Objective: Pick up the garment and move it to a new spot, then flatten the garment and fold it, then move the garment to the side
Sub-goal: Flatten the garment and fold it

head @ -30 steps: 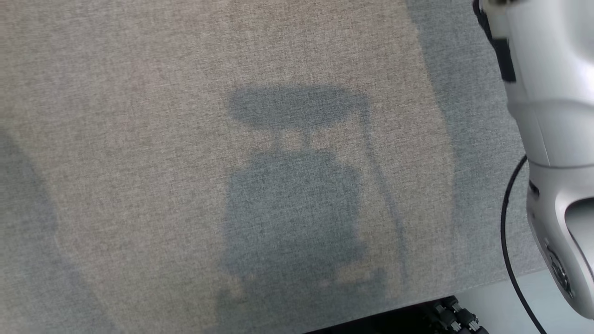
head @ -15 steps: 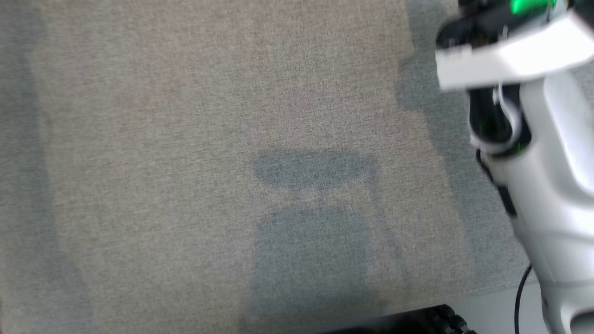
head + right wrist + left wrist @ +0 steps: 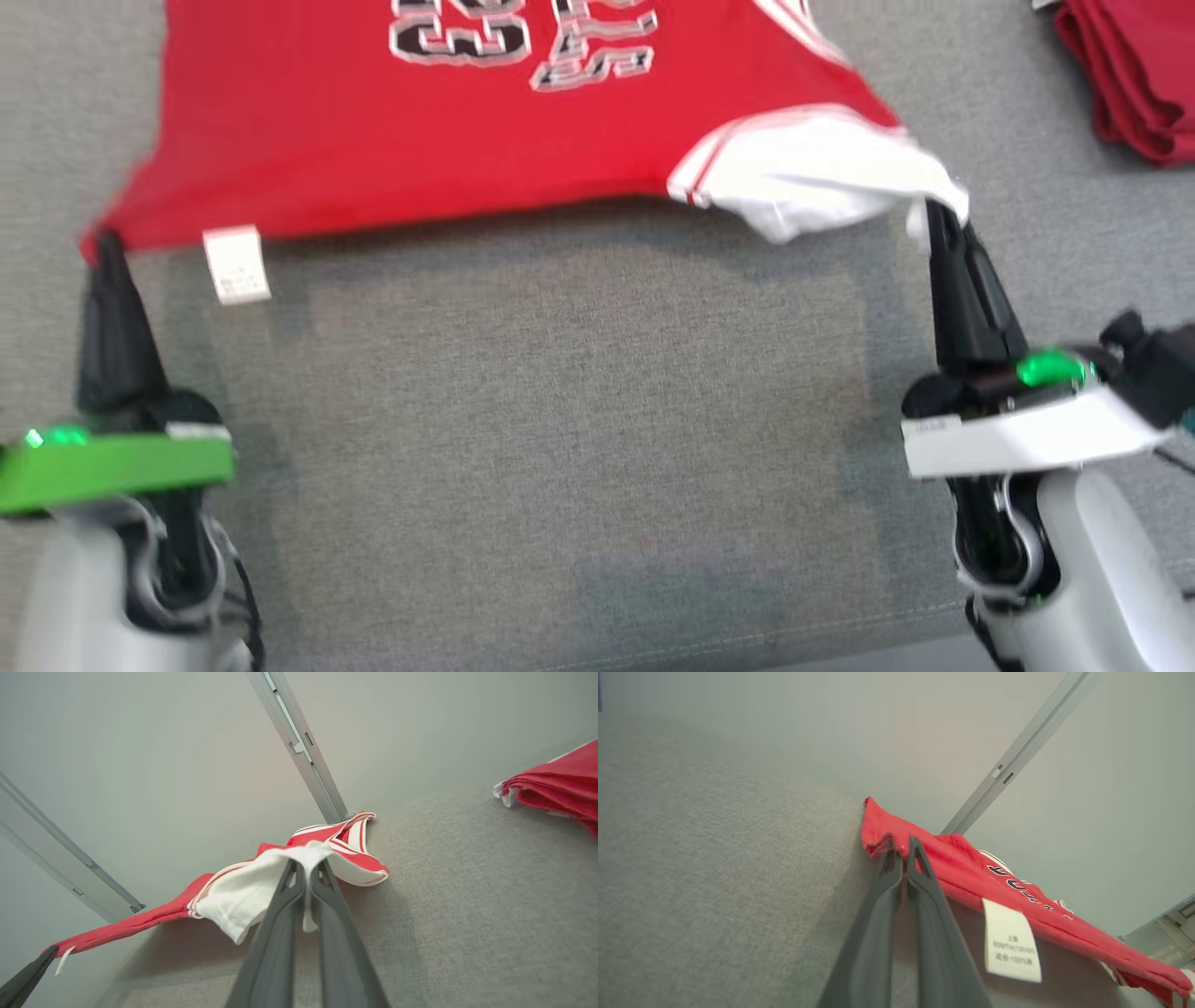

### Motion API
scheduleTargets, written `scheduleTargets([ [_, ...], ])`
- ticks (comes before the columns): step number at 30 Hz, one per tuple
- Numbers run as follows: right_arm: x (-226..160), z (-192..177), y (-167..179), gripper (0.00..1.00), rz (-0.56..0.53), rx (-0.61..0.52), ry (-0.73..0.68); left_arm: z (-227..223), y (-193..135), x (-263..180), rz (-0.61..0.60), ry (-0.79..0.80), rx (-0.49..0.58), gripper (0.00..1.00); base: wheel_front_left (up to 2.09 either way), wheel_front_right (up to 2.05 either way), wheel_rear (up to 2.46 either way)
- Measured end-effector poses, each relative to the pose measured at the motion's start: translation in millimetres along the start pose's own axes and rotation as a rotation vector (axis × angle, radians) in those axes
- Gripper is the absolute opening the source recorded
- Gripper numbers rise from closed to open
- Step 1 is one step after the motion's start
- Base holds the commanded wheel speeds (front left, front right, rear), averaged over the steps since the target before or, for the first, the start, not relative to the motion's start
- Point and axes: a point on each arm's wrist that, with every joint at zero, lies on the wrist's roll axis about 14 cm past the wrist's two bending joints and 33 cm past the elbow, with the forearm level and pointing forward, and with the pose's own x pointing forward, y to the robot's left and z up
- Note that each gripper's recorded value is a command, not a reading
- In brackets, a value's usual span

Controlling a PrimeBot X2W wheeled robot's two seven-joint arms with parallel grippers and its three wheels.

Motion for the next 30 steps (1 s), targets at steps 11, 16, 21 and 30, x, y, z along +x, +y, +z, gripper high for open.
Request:
scheduleTargets([
  [11,-85.0,0.8,11.8,0.0,-0.1,0.128,0.044,-6.2,-2.3,-95.1,0.116,0.039,-0.05,0.0,0.0,0.0,0.0],
  [16,-111.4,-2.4,11.2,0.0,-0.125,0.131,0.076,3.8,1.8,-119.1,0.147,0.017,-0.061,0.0,0.0,0.0,0.0],
  [21,-126.1,-3.7,8.3,0.0,-0.145,0.12,0.09,4.6,1.0,-135.4,0.153,0.023,-0.065,0.0,0.0,0.0,0.0],
  [30,-145.1,-23.7,5.9,0.0,-0.167,0.116,0.163,-2.6,-0.5,-151.6,0.158,0.054,-0.078,0.0,0.0,0.0,0.0],
])
